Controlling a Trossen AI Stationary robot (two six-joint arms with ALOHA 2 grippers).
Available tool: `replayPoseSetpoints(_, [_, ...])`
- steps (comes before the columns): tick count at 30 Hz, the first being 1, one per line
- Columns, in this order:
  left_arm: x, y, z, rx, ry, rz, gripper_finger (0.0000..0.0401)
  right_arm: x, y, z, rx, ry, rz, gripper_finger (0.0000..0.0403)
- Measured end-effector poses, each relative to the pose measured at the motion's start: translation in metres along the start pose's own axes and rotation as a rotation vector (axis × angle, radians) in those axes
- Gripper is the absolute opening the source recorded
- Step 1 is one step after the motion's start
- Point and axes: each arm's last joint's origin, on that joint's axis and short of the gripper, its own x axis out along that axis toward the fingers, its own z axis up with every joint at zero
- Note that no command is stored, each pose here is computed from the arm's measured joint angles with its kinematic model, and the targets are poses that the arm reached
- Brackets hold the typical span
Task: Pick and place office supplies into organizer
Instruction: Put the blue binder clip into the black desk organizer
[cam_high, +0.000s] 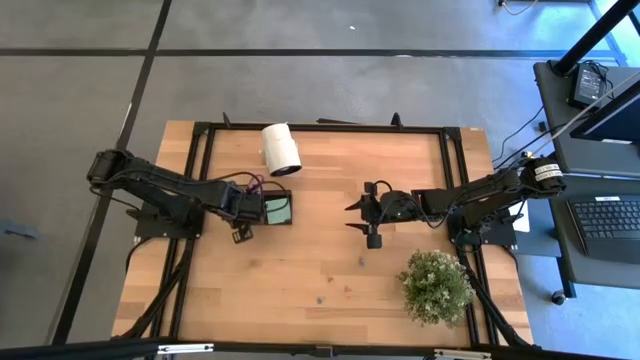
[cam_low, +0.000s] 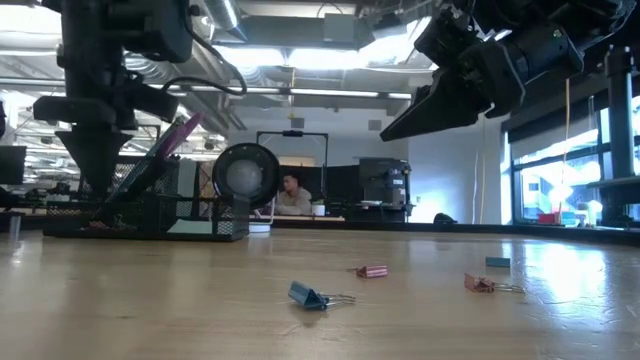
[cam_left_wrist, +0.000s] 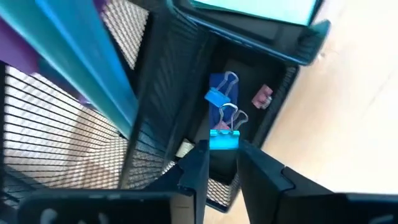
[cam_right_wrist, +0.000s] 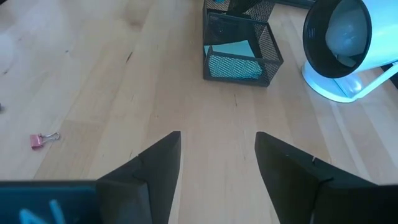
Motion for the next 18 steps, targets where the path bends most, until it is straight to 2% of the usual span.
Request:
replayPoseSetpoints(12, [-0.002, -0.002, -0.001, 0.026, 0.008, -0.036, 0.0121, 0.0, 0.0, 0.0, 0.003, 0.0, 0.0, 0.021])
replayPoseSetpoints(15, [-0.009, -0.005, -0.003, 0.04, -0.047, -0.066, 0.0119, 0.0, 0.0, 0.001, 0.048, -0.01, -0.001, 0.021])
replayPoseSetpoints(18, [-0.02, -0.011, -0.004, 0.063, -0.161, -0.132, 0.0116, 0.0, -0.001, 0.011, 0.083, -0.038, -0.003, 0.021])
